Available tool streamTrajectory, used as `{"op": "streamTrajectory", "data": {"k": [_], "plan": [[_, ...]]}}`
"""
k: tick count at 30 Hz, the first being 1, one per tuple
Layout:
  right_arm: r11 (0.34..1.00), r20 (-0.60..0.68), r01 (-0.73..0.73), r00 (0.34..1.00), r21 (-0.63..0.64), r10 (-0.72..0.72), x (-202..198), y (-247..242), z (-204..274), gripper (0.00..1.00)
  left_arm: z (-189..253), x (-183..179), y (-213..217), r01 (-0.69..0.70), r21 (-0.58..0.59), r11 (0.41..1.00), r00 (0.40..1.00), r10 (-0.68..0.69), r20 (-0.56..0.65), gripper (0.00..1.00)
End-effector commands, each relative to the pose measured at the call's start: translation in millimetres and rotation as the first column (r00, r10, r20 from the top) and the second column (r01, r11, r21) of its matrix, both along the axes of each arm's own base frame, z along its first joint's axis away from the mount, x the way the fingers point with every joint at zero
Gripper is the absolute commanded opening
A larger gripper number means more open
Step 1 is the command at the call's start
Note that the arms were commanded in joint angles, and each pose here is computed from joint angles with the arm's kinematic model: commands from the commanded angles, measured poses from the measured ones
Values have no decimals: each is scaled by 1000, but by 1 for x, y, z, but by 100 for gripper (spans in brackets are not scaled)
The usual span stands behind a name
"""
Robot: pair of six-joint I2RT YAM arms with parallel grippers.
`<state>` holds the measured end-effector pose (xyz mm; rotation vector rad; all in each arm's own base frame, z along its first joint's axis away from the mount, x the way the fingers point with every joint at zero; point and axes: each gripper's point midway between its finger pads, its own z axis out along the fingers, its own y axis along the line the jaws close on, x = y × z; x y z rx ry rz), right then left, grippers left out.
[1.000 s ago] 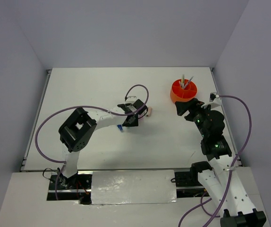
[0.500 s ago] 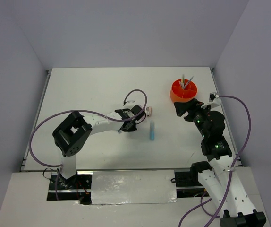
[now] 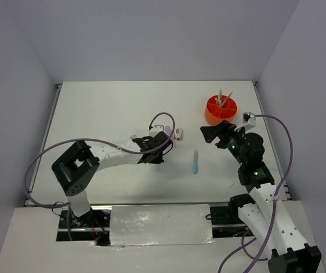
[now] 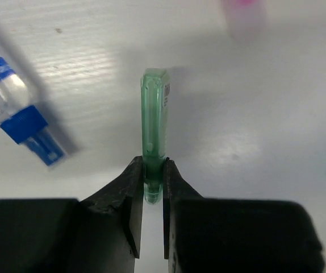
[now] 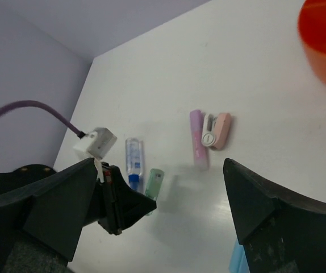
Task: Sort the stationery into containers
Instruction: Pick up the pen from the center of the board.
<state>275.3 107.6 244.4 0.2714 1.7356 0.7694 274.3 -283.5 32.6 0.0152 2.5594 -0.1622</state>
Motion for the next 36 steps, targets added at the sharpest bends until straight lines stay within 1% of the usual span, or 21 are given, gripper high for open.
{"op": "streamTrajectory", "data": {"k": [1, 2, 3, 4, 6, 8, 11, 14, 17, 19, 20, 22, 25, 26, 28, 29, 30, 32, 33, 34, 36], "plan": [[990, 9, -122, 993, 70, 122, -6, 31, -12, 100, 72, 7, -50, 199, -239, 951, 963, -145, 226, 0], [981, 5, -167, 986, 94, 168, -12, 44, -13, 100, 70, -1, -51, 258, -244, 935, 949, -198, 246, 0], [977, -9, -187, 982, 106, 189, -12, 52, -18, 100, 83, -7, -64, 328, -296, 897, 928, -246, 281, 0], [971, -2, -206, 978, 118, 208, -13, 58, -19, 100, 111, -7, -76, 390, -348, 852, 892, -256, 373, 0], [960, -29, -240, 969, 142, 246, -15, 73, -25, 99, 120, -21, -82, 478, -349, 806, 844, -311, 437, 0], [958, -28, -241, 968, 156, 248, -16, 83, -24, 99, 142, -33, -90, 557, -383, 737, 791, -331, 514, 0], [955, -40, -235, 968, 179, 246, -15, 93, -24, 96, 156, -39, -92, 591, -406, 697, 765, -325, 557, 0], [948, -50, -251, 963, 195, 265, -19, 109, -23, 92, 159, -40, -93, 598, -410, 689, 758, -320, 568, 0], [955, -94, -239, 961, 178, 258, -20, 123, -30, 89, 161, -42, -94, 606, -417, 677, 751, -315, 580, 0], [961, -135, -223, 960, 164, 245, -20, 130, -40, 84, 166, -42, -95, 611, -430, 665, 746, -301, 594, 0], [961, -152, -221, 957, 166, 246, -21, 133, -46, 78, 168, -42, -95, 611, -431, 665, 744, -296, 599, 0], [961, -156, -218, 957, 170, 245, -23, 136, -49, 71, 167, -40, -93, 602, -422, 677, 748, -293, 596, 0], [964, -152, -207, 961, 166, 232, -24, 134, -50, 47, 166, -35, -89, 581, -405, 706, 756, -283, 590, 0], [964, -141, -205, 963, 167, 229, -24, 133, -47, 34, 167, -34, -88, 575, -401, 713, 757, -278, 591, 0], [971, -117, -188, 972, 146, 206, -21, 129, -44, 23, 165, -32, -85, 563, -391, 728, 765, -280, 581, 9], [974, -99, -178, 976, 142, 193, -20, 125, -40, 5, 164, -31, -84, 555, -385, 738, 768, -275, 579, 17], [978, -79, -161, 982, 133, 172, -17, 121, -36, 0, 164, -30, -82, 548, -381, 745, 771, -272, 576, 39], [992, -36, -85, 995, 88, 89, -2, 104, -29, 0, 159, -29, -77, 523, -369, 768, 789, -274, 550, 74], [996, -26, -49, 998, 72, 51, 7, 94, -26, 0, 158, -26, -73, 492, -362, 791, 804, -254, 537, 95], [999, -12, -16, 1000, 40, 16, 16, 83, -24, 0, 152, -27, -68, 472, -341, 813, 822, -266, 503, 99], [995, -10, 102, 995, 14, -102, 43, 47, -18, 0, 151, -21, -57, 404, -319, 858, 853, -227, 470, 99]]}}
